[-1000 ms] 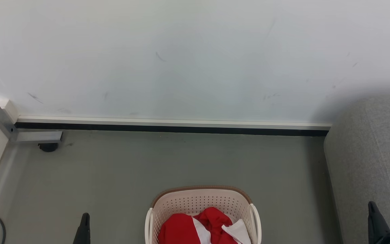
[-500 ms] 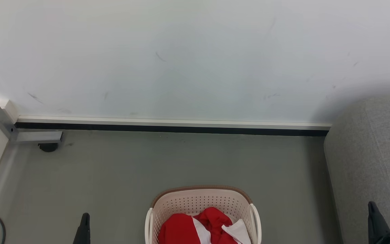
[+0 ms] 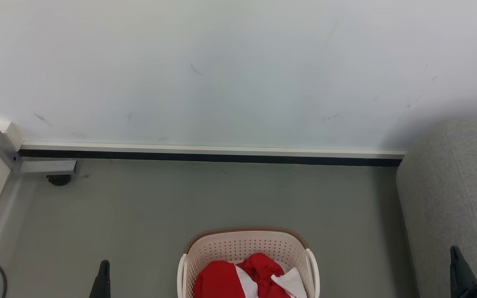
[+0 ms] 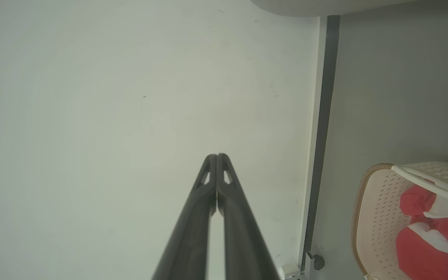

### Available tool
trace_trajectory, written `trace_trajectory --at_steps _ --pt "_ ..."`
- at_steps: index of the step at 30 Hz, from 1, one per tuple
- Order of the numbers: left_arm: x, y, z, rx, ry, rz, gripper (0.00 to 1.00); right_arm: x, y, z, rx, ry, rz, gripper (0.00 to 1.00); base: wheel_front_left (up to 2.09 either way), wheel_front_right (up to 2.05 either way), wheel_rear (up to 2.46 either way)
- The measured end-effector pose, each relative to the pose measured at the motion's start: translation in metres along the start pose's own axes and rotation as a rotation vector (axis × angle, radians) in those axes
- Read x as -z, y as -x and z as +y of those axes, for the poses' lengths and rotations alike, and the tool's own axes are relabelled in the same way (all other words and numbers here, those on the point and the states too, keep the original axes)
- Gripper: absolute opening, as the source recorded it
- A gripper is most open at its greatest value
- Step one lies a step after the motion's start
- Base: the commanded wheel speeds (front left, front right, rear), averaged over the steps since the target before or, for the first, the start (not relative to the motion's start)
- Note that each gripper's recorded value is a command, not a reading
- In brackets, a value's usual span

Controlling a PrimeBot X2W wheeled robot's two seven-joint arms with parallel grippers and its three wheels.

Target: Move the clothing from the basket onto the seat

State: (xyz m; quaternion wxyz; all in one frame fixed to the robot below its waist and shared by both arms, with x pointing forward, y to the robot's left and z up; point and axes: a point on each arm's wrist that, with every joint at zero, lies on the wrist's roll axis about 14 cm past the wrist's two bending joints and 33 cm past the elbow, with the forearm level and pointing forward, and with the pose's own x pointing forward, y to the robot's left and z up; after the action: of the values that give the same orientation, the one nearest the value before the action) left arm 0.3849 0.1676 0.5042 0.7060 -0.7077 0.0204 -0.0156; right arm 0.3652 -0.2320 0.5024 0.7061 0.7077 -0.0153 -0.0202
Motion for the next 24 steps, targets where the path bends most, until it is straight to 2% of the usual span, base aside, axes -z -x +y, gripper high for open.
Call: trace_trajectory --at_steps 24 --pt "0.0 0.0 0.0 0.0 0.0 0.0 0.0 0.0 0.0 0.0 0.0 0.0 0.0 0.0 0.0 0.0 0.0"
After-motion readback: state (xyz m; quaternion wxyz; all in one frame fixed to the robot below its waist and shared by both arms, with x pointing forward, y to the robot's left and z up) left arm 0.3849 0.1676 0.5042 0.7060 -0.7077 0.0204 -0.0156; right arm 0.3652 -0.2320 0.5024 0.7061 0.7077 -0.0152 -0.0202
